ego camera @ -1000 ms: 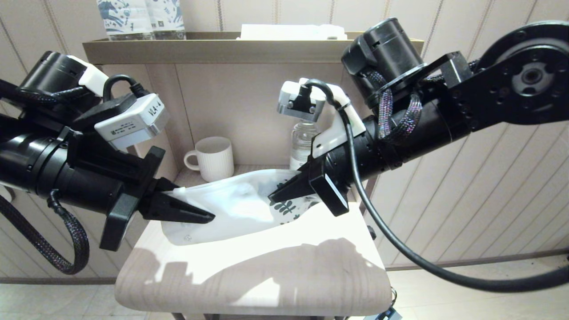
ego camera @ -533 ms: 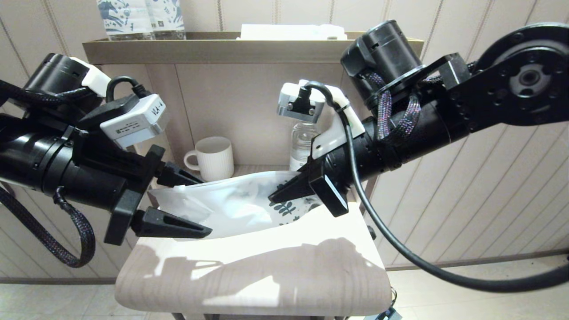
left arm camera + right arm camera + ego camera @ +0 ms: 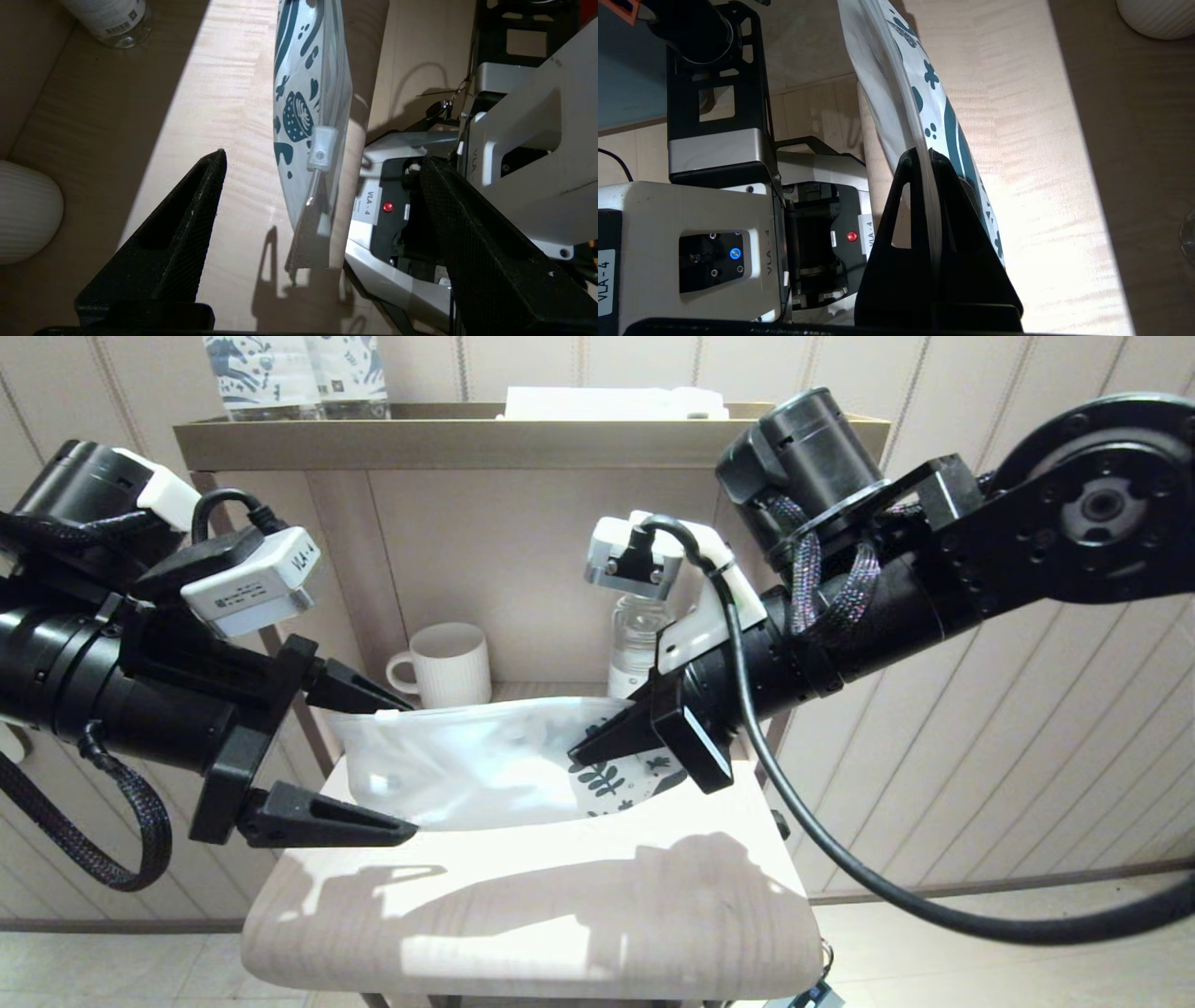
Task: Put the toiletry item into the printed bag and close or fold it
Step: Hand it to the other hand
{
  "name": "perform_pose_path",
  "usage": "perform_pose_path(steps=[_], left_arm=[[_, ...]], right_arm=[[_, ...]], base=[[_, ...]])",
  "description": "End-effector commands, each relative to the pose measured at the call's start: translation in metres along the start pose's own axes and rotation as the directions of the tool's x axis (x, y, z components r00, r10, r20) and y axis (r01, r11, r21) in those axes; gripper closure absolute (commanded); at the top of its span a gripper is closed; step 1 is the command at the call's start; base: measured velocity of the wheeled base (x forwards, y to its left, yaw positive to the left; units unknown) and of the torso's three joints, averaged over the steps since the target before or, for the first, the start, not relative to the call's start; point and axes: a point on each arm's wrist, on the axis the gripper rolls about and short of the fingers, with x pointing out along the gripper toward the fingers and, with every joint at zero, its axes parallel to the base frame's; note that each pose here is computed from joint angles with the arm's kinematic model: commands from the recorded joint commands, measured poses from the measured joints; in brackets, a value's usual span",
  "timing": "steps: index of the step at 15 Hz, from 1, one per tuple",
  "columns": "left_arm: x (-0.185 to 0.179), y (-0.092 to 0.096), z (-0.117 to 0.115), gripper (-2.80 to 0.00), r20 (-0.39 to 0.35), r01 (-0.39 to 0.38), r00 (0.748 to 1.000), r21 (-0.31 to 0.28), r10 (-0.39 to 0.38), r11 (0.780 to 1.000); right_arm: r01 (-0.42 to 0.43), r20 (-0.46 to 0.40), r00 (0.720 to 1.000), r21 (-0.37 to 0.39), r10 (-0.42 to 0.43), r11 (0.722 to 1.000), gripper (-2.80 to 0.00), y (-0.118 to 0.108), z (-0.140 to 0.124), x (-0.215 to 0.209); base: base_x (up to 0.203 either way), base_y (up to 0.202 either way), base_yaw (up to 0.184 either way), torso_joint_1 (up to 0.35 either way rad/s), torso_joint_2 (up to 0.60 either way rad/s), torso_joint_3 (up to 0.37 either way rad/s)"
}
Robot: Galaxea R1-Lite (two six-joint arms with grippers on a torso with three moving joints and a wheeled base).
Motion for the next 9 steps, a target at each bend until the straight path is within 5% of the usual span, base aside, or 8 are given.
perform_pose_path(steps=[1, 5, 6, 9], left_arm=[[0.0013, 0.0008, -0.0014, -2.80, -0.009, 0.005, 1.000, -0.003, -0.005, 1.000], [0.0015, 0.0019, -0.0012, -2.80, -0.019, -0.004, 1.000, 0.009, 0.004, 1.000], [0.0014, 0.0020, -0.0013, 0.00, -0.019, -0.004, 1.000, 0.009, 0.005, 1.000], [0.0028, 0.0043, -0.0008, 0.00, -0.019, -0.004, 1.000, 0.011, 0.004, 1.000]], right_arm=[[-0.005, -0.002, 1.000, -0.001, 0.005, 1.000, 0.00, 0.0001, -0.0002, 0.0005], [-0.006, 0.006, 1.000, -0.008, 0.006, 1.000, 0.00, 0.0016, 0.0023, -0.0006], [-0.006, 0.005, 1.000, -0.008, 0.006, 1.000, 0.00, 0.0018, 0.0020, -0.0006], [-0.005, 0.006, 1.000, -0.008, 0.005, 1.000, 0.00, 0.0020, 0.0025, -0.0011]], base=[[0.000, 0.000, 0.000, 0.000, 0.00, 0.000], [0.000, 0.000, 0.000, 0.000, 0.00, 0.000], [0.000, 0.000, 0.000, 0.000, 0.00, 0.000], [0.000, 0.000, 0.000, 0.000, 0.00, 0.000]])
